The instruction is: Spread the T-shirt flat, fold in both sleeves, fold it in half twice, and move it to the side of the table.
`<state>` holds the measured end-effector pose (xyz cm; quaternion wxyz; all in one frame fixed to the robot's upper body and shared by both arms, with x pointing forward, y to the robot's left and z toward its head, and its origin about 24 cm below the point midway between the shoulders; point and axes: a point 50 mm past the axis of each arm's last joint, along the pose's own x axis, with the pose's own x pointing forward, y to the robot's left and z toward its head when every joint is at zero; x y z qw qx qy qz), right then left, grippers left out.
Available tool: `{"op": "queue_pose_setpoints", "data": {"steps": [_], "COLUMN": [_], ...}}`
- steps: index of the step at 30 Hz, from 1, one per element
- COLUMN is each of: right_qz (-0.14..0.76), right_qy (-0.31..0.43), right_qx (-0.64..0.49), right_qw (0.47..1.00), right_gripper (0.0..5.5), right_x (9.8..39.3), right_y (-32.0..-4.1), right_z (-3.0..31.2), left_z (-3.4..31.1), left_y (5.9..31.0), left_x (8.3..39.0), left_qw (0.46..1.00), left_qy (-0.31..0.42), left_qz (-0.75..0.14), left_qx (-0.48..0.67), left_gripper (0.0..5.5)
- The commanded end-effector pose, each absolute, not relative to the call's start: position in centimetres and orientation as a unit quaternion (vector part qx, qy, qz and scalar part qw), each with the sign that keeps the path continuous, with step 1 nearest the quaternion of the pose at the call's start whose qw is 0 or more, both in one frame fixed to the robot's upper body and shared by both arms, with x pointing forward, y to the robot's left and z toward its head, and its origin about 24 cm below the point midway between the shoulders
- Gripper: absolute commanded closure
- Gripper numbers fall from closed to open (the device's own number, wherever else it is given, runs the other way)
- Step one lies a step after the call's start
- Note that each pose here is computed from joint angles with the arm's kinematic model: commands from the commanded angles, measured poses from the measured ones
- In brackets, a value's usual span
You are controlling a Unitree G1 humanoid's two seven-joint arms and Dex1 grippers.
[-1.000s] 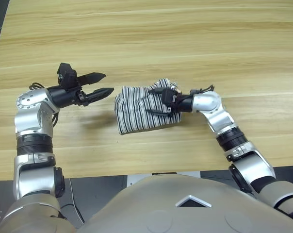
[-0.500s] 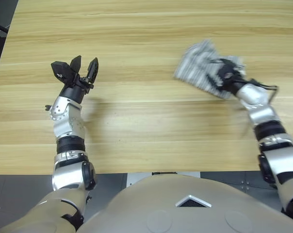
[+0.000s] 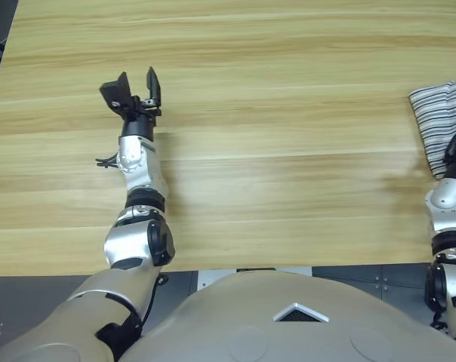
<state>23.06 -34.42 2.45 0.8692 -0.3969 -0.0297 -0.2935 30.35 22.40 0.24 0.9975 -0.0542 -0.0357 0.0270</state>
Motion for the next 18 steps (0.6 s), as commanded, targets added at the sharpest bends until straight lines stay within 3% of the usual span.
{"op": "queue_pose_setpoints", "data": {"steps": [1,4,5,7,9,12,15,18], "right_qz": [-0.301,-0.294,-0.269,-0.179,-0.098,-0.008,-0.025,0.082], "right_qy": [-0.179,-0.262,-0.261,-0.17,-0.031,0.139,0.169,0.126], "right_qx": [-0.438,-0.43,-0.4,-0.272,-0.096,0.043,0.041,0.066], "right_qw": [0.828,0.813,0.836,0.93,0.99,0.989,0.984,0.986], "right_gripper": [2.2,2.2,2.2,2.2,2.2,2.2,2.2,2.2], "right_x": [23.7,23.6,24.1,25.9,26.7,26.8,27.8,28.7], "right_y": [-32.3,-29.8,-28.3,-24.7,-21.6,-18.5,-18.2,-16.8], "right_z": [6.2,7.7,7.2,4.3,0.7,-3.3,-3.3,-1.4], "left_z": [-0.1,-0.5,-0.7,-1.4,-1.5,-1.5,-1.7,-2.0], "left_y": [22.3,22.3,22.2,21.9,21.1,20.5,20.7,21.3], "left_x": [30.0,29.3,28.9,28.4,28.4,28.8,28.7,28.6], "left_qw": [0.998,0.997,0.996,0.996,0.996,0.997,0.996,0.996], "left_qy": [-0.039,-0.046,-0.047,-0.042,-0.044,-0.038,-0.03,-0.018], "left_qz": [0.046,0.062,0.069,0.079,0.076,0.07,0.076,0.092], "left_qx": [-0.031,0.003,0.01,0.014,0.019,0.018,0.018,0.002], "left_gripper": [2.17,2.17,2.17,2.17,2.17,2.17,2.17,2.17]}}
